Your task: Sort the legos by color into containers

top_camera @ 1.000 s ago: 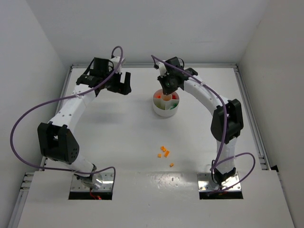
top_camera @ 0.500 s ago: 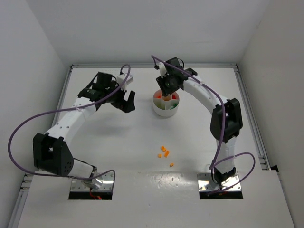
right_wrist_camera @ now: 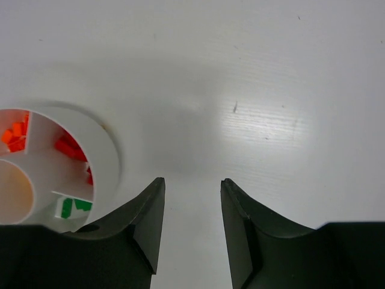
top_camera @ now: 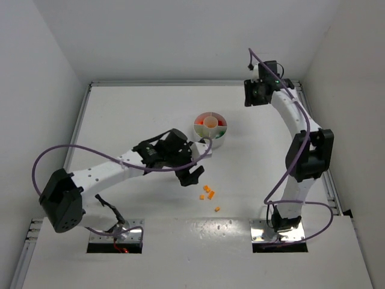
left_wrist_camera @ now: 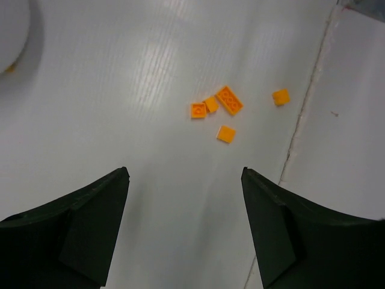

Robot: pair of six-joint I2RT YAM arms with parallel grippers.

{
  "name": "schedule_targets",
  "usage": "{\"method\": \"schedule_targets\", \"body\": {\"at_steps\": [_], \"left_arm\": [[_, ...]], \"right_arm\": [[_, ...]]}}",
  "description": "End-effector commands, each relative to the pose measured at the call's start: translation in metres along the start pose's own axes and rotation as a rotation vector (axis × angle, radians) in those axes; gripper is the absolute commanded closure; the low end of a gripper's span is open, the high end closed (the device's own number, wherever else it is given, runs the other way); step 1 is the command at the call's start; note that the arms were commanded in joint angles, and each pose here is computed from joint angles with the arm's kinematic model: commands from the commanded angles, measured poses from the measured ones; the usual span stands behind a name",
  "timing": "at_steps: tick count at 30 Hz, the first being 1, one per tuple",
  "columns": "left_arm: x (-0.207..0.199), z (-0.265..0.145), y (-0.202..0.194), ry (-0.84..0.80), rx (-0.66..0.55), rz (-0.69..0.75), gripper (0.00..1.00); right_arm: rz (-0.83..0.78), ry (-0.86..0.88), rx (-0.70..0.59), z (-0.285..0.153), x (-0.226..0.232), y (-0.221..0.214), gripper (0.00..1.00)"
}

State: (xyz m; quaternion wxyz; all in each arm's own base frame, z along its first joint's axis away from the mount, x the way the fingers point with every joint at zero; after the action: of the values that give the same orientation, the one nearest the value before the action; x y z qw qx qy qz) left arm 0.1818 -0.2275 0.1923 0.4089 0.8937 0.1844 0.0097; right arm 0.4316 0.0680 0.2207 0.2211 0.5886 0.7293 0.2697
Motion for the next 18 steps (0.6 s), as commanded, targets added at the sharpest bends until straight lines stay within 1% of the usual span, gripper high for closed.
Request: {"method": "schedule_targets", "body": {"at_steps": [1,2,6,7,9,10,11,15,16,18], "left_arm": [[-0.014,0.022,0.006,0.038,0.007,0.053,0.18],[-0.015,0.030,0.011,0.046,0.021,0.053,0.18],[-0.026,0.048,0.024,0.075,0.039,0.015,0.19],[-0.028,0.056,0.024,0.077,0.058,0.000,0.21],[-0.039,0.064,0.027,0.082,0.075,-0.037,0.21],[-0.044,0.071,0.022,0.082,0.100,-0.061,0.21],[-0.043,0.071,0.025,0.105,0.090,-0.078,0.21],[-0.043,0.086,0.018,0.128,0.135,-0.099,0.21],[-0.041,0.088,0.020,0.145,0.134,-0.098,0.22],[-0.038,0.095,0.018,0.161,0.173,-0.112,0.24]], "right_arm": [[0.032,0.026,-0.043,-0.019,-0.001,0.001,0.57],[0.040,0.021,-0.025,-0.016,-0.005,-0.005,0.57],[0.045,0.023,-0.050,-0.027,-0.007,-0.005,0.56],[0.045,0.023,-0.050,-0.027,-0.007,-0.005,0.56],[0.052,0.017,-0.052,-0.029,-0.011,-0.007,0.56],[0.051,0.016,-0.061,-0.033,-0.011,-0.005,0.56],[0.051,0.016,-0.061,-0.033,-0.011,-0.005,0.56],[0.042,0.025,-0.061,-0.033,-0.010,-0.005,0.56],[0.042,0.025,-0.061,-0.033,-0.010,-0.005,0.56],[0.041,0.034,-0.062,-0.033,-0.009,-0.005,0.56]]}}
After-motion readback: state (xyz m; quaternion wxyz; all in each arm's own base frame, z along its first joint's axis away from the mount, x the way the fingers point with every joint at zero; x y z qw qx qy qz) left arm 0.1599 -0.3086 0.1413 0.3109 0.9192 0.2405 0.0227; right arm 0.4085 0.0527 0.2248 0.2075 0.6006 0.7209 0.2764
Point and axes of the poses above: each gripper's point midway between its finger pads, its own z axis out along the fingers, its own x axis along the line the jaws close on, y = z × x, the point moved 8 cm from there along -z, back along the fingers, and after that the axes turned 2 degrees about -z, right-handed, at the moved point
